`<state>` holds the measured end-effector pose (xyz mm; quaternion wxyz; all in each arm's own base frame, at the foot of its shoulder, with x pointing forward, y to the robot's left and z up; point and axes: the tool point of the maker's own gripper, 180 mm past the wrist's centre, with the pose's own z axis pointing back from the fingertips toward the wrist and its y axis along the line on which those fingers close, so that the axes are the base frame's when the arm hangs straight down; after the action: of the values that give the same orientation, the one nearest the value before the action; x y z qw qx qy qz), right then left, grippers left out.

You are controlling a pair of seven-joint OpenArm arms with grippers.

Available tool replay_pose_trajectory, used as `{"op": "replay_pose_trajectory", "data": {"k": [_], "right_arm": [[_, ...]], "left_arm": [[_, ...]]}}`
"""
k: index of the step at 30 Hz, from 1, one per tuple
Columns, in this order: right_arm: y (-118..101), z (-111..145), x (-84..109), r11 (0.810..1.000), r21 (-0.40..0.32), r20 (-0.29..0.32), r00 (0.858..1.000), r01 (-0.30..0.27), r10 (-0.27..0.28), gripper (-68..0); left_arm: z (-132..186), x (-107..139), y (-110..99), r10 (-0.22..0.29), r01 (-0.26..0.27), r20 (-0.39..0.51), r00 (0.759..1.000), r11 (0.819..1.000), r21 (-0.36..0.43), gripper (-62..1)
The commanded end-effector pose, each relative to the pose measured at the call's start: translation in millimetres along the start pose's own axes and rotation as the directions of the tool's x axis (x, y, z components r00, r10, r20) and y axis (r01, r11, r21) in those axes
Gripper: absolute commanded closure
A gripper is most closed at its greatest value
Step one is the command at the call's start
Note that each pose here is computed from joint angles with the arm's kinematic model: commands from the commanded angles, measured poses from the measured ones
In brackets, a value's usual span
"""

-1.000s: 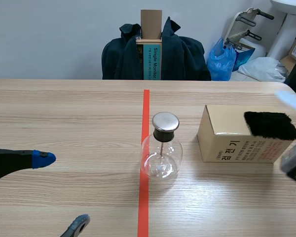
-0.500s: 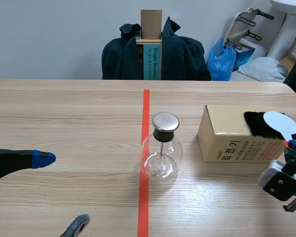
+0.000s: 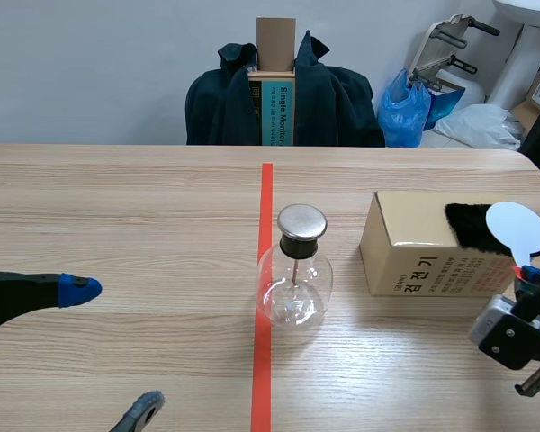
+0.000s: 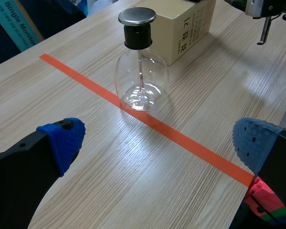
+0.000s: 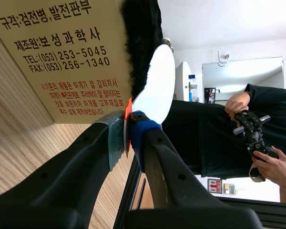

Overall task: Do the electroscope experiment.
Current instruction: 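Rub the plate on the fur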

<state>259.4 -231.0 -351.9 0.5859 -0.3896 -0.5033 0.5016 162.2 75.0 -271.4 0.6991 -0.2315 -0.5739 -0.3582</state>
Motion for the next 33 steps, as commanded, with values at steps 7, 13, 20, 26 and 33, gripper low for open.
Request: {"op": "replay_pose_trajectory", "data": {"k": [7, 13, 20, 26, 33], "right_arm": [[-4.4, -1.4, 23.6, 1.000, -0.002, 0.141, 0.989, -0.030, 0.030, -0.8], [-7.9, -2.8, -3.8, 0.998, -0.005, 0.008, 0.998, -0.058, 0.058, -0.8], [-5.6, -2.7, -10.7, 0.999, -0.002, -0.048, 0.998, -0.049, 0.049, -0.8], [1.9, -3.5, 25.9, 0.999, 0.038, 0.152, 0.988, -0.031, 0.025, -0.8], [5.7, -3.3, 22.0, 0.998, 0.049, 0.119, 0.992, -0.047, 0.041, -0.8]], "left_arm": [[-1.3, 6.8, 0.5, 0.004, -0.004, 0.032, 0.999, 1.000, 0.006, -62.3], [-1.3, 6.7, 0.5, 0.004, -0.004, 0.031, 0.999, 1.000, 0.006, -62.3], [-1.3, 6.4, 0.3, 0.001, -0.002, 0.030, 1.000, 1.000, 0.005, -62.3], [-1.3, 6.1, 0.3, 0.001, -0.002, 0.028, 1.000, 1.000, 0.005, -62.3], [-1.3, 6.0, 0.3, 0.001, -0.002, 0.028, 1.000, 1.000, 0.005, -62.3]]}}
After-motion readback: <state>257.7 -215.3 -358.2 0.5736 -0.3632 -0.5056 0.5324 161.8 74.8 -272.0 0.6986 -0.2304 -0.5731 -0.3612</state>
